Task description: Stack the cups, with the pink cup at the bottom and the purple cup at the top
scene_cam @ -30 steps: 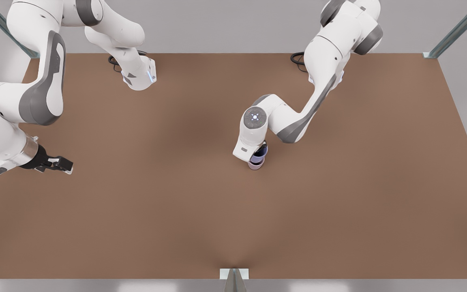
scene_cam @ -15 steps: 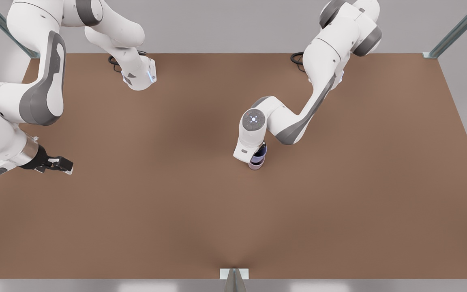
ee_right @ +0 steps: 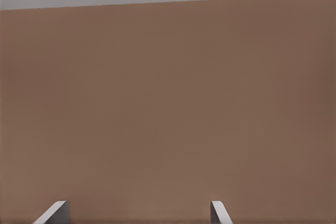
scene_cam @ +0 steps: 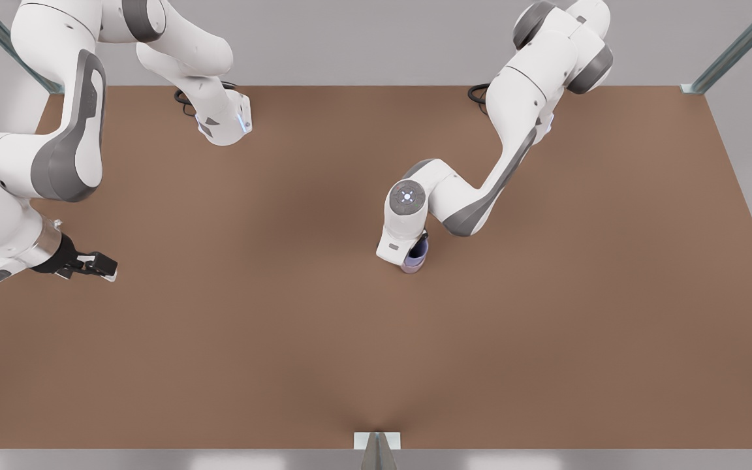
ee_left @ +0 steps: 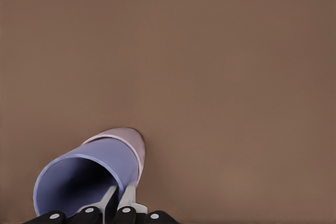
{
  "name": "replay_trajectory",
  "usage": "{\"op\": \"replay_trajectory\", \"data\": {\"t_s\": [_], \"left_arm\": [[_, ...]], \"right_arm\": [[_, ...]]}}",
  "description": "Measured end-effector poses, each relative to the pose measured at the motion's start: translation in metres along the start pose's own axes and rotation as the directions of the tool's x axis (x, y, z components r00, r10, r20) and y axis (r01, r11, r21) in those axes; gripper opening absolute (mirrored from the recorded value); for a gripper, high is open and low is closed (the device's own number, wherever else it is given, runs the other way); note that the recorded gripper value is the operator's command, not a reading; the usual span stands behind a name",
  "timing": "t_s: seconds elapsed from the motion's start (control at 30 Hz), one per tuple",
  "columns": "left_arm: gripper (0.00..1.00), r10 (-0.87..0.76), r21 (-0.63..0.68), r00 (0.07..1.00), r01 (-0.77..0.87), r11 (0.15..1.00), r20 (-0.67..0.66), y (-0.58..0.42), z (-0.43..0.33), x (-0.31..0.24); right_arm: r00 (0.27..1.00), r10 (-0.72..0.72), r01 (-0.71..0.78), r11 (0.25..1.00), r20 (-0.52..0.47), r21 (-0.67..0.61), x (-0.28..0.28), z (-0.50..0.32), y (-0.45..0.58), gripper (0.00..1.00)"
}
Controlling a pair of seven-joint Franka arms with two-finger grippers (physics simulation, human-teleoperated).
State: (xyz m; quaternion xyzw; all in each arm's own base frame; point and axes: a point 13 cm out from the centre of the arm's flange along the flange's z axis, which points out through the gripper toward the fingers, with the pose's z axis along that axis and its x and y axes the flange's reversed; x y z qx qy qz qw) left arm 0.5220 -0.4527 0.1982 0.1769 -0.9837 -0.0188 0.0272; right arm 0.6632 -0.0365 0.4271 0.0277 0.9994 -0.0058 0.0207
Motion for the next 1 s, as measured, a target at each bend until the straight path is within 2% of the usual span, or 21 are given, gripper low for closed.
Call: {"op": "replay_trajectory", "data": {"t_s": [0.13, 0.17, 0.2, 0.23, 0.27, 0.37, 0.47, 0.57, 0.67, 0.73, 0.87, 1.0], "left_arm": [[0.27, -0.003, 0.001, 1.0, 0.003, 1.0, 0.001, 0.0, 0.0, 0.0], [0.36, -0.004, 0.002, 1.0, 0.004, 1.0, 0.001, 0.0, -0.001, 0.0], [0.51, -0.004, 0.003, 1.0, 0.004, 1.0, 0.002, -0.001, -0.001, -0.001], [0.7, -0.005, 0.005, 1.0, 0.005, 1.0, 0.003, -0.001, -0.002, -0.001], [1.0, -0.006, 0.007, 1.0, 0.006, 1.0, 0.004, -0.002, -0.004, -0.002], [1.0, -0.01, 0.021, 1.0, 0.01, 1.0, 0.014, -0.004, -0.015, -0.005], [1.0, -0.022, 0.062, 0.999, 0.019, 0.998, 0.046, -0.01, -0.067, -0.025], [1.0, -0.08, 0.014, 0.992, 0.079, 0.997, 0.095, 0.05, -0.121, -0.092], [1.0, -0.182, -0.05, 0.976, 0.189, 0.981, 0.12, 0.164, -0.161, -0.179], [1.0, -0.197, -0.043, 0.974, 0.203, 0.978, 0.108, 0.226, -0.196, -0.203], [1.0, -0.076, -0.003, 0.99, 0.077, 0.997, 0.121, 0.272, -0.264, -0.196], [1.0, 0.072, -0.029, 0.99, -0.069, 0.997, 0.122, 0.292, -0.282, -0.18]], "right_arm": [[1.0, 0.0, 0.0, 1.0, 0.001, 0.0, 0.0, 0.0, 0.0, 1.0], [1.0, -0.001, 0.001, 1.0, 0.001, 0.0, 0.0, 0.0, 0.0, 1.0], [1.0, -0.001, 0.001, 1.0, 0.001, 0.0, 0.0, 0.0, 0.0, 1.0], [1.0, -0.001, 0.001, 1.0, 0.001, 0.0, 0.0, 0.0, 0.0, 1.0], [1.0, -0.001, 0.001, 1.0, 0.001, 0.0, 0.0, 0.0, 0.0, 1.0], [1.0, -0.001, 0.001, 1.0, 0.002, 0.0, 0.0, 0.0, 0.0, 1.0], [1.0, -0.001, 0.001, 1.0, 0.002, 0.0, -0.001, 0.0, 0.0, 1.0], [1.0, -0.001, 0.001, 1.0, 0.002, 0.0, -0.001, 0.0, 0.0, 1.0], [1.0, -0.001, 0.001, 1.0, 0.002, 0.0, -0.001, 0.0, 0.0, 1.0], [1.0, -0.001, 0.001, 1.0, 0.002, 0.0, -0.001, 0.0, 0.0, 1.0], [1.0, -0.002, 0.002, 1.0, 0.002, 0.0, -0.001, 0.0, 0.0, 1.0], [1.0, -0.002, 0.002, 1.0, 0.002, 0.0, -0.001, 0.0, 0.0, 1.0]]}}
